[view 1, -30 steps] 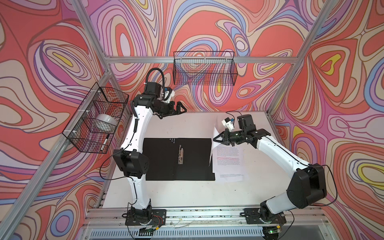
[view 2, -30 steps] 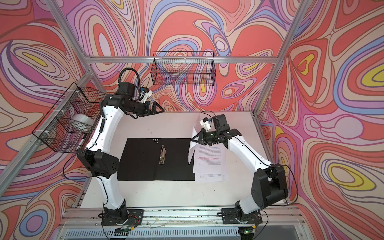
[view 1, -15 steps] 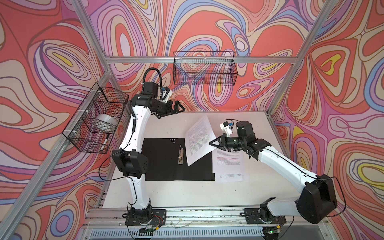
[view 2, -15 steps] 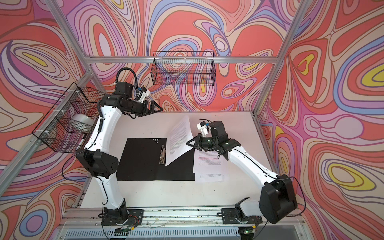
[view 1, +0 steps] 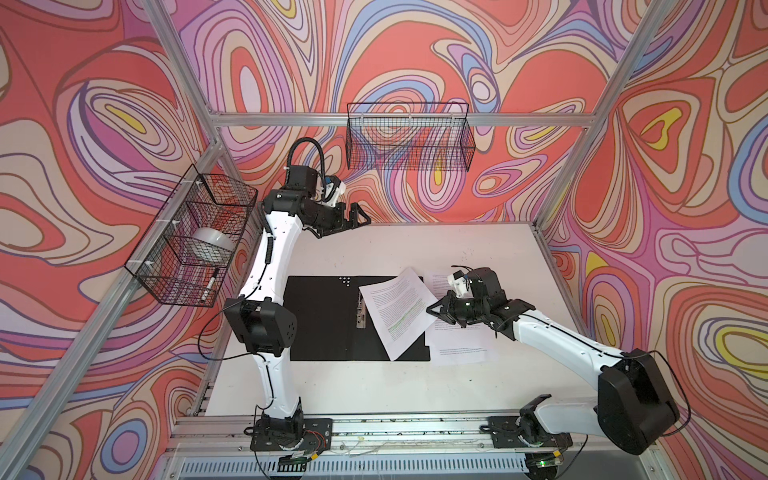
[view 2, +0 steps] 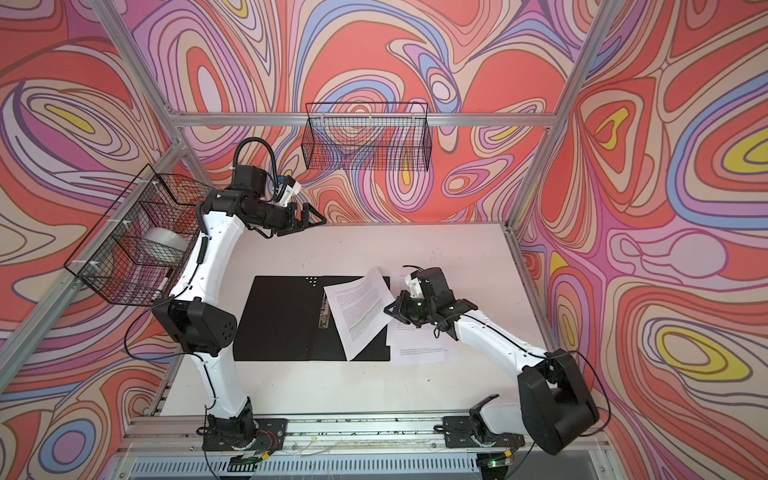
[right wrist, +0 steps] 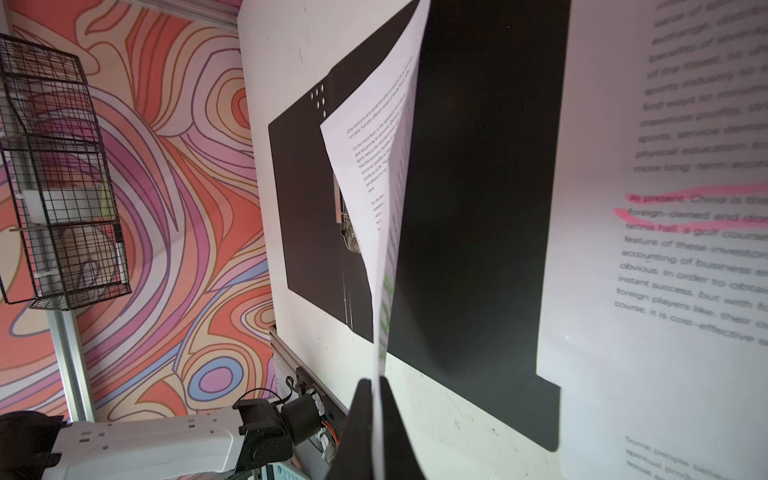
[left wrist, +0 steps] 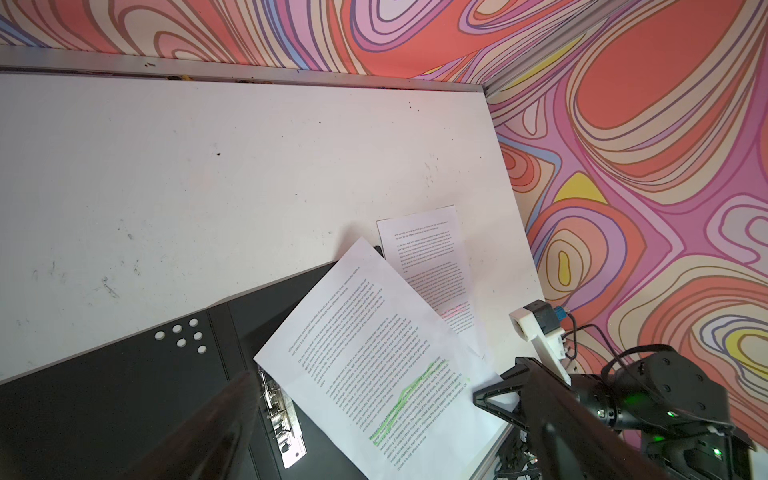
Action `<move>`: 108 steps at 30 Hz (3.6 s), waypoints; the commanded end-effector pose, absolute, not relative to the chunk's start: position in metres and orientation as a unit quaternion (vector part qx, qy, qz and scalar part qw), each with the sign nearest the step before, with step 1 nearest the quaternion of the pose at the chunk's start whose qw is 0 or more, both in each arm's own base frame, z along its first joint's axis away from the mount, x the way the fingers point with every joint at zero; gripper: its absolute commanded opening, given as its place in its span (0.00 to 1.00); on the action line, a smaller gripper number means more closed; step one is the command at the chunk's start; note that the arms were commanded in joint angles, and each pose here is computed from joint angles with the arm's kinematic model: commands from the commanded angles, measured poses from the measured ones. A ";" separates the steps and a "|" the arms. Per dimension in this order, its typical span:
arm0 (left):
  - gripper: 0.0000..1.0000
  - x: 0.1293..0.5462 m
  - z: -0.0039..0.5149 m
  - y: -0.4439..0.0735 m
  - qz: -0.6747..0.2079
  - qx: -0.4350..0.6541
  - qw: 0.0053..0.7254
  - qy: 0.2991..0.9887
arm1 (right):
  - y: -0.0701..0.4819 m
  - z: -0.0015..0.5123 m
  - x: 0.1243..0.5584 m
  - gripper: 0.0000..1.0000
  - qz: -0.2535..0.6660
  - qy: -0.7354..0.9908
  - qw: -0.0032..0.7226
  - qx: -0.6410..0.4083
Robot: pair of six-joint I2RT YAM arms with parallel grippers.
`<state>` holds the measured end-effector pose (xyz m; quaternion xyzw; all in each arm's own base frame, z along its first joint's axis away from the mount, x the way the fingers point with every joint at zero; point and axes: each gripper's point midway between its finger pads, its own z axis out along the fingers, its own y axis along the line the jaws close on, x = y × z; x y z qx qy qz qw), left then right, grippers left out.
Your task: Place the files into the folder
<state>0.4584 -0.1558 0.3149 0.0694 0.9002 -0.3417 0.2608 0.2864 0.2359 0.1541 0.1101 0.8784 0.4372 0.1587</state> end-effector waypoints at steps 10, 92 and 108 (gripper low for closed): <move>1.00 0.458 0.298 -0.162 -0.360 0.063 0.228 0.902 | 0.219 0.139 0.292 0.00 0.405 0.879 0.192 0.162; 1.00 0.453 0.295 -0.172 -0.390 0.069 0.213 0.893 | 0.251 0.073 0.216 0.54 0.236 0.962 0.045 0.127; 1.00 0.414 0.254 -0.254 -0.355 0.170 0.160 0.905 | 0.172 0.126 0.255 0.54 0.169 0.964 0.130 0.159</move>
